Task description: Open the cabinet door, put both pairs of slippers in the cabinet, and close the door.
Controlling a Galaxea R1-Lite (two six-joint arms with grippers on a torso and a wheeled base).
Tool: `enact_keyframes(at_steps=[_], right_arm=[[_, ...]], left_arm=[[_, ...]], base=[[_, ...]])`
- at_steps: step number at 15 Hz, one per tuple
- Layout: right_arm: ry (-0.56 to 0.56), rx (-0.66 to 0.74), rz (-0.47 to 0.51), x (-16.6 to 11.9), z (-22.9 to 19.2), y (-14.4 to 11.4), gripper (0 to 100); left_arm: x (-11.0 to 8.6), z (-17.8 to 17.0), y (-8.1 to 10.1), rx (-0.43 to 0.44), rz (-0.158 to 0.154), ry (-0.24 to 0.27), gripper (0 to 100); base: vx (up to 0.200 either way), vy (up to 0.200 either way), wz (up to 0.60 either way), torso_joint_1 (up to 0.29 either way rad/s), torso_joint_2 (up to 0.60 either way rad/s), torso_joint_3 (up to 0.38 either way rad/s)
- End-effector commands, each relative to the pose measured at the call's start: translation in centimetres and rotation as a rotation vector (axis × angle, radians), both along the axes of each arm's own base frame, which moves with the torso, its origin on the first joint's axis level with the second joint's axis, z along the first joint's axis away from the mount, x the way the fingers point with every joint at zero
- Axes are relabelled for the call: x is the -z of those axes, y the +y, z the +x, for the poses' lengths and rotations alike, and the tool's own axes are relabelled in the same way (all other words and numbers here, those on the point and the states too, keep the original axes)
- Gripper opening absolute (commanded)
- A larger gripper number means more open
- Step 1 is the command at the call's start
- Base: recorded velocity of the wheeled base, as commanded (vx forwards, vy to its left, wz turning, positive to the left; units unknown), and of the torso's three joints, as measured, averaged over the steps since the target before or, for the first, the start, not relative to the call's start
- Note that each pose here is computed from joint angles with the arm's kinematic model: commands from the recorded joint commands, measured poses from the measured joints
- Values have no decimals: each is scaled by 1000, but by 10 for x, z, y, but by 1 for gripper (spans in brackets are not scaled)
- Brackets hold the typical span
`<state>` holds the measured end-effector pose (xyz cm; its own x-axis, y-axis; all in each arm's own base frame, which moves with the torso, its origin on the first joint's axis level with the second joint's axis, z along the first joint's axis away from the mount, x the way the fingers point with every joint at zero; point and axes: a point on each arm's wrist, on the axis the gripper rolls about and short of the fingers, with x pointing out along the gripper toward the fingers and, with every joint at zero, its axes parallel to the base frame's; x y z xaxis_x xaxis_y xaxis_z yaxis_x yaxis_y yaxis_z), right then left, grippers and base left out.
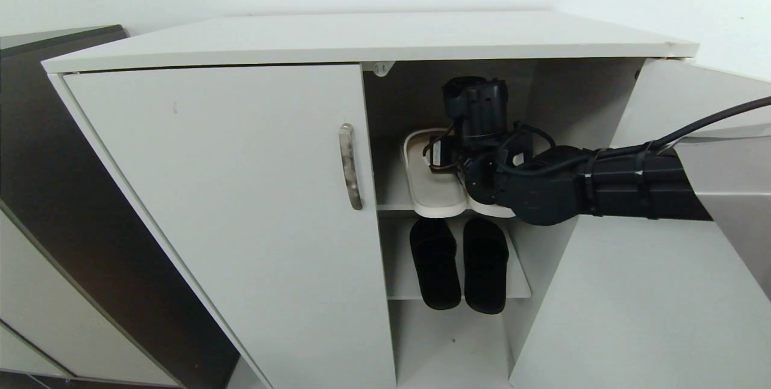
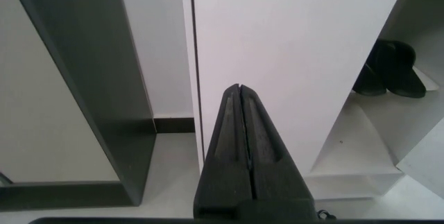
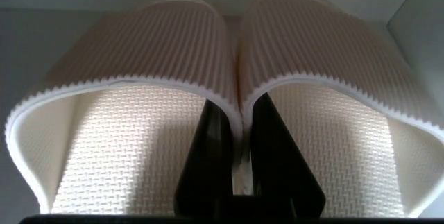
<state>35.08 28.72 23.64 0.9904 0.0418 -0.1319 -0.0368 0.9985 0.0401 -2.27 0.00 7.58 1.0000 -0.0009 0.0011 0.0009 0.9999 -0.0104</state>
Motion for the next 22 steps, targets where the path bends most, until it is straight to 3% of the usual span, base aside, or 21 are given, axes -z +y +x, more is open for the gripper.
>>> enact_keyframes(at_steps=[1,9,10,14,17,22], right_arm=[[10,5,-9,7,4,2,0],[21,20,-18,14,11,-2,0],[21,20,-18,14,11,-2,100],[25,24,-24,14,9,-2,100],[31,3,-33,3,-14,-8,100],[-14,-51,-16,-13,-98,-17,100]], left_arm=[[0,0,0,-1,0,1,0],[0,0,0,-1,0,1,0],[0,0,0,-1,-2,1,0],[0,0,0,-1,-2,1,0],[0,0,0,-1,-2,1,0],[0,0,0,-1,-2,1,0]], base=[[0,0,0,0,0,0],[0,0,0,0,0,0],[0,0,0,0,0,0],[0,0,0,0,0,0],[0,0,0,0,0,0],[0,0,0,0,0,0]])
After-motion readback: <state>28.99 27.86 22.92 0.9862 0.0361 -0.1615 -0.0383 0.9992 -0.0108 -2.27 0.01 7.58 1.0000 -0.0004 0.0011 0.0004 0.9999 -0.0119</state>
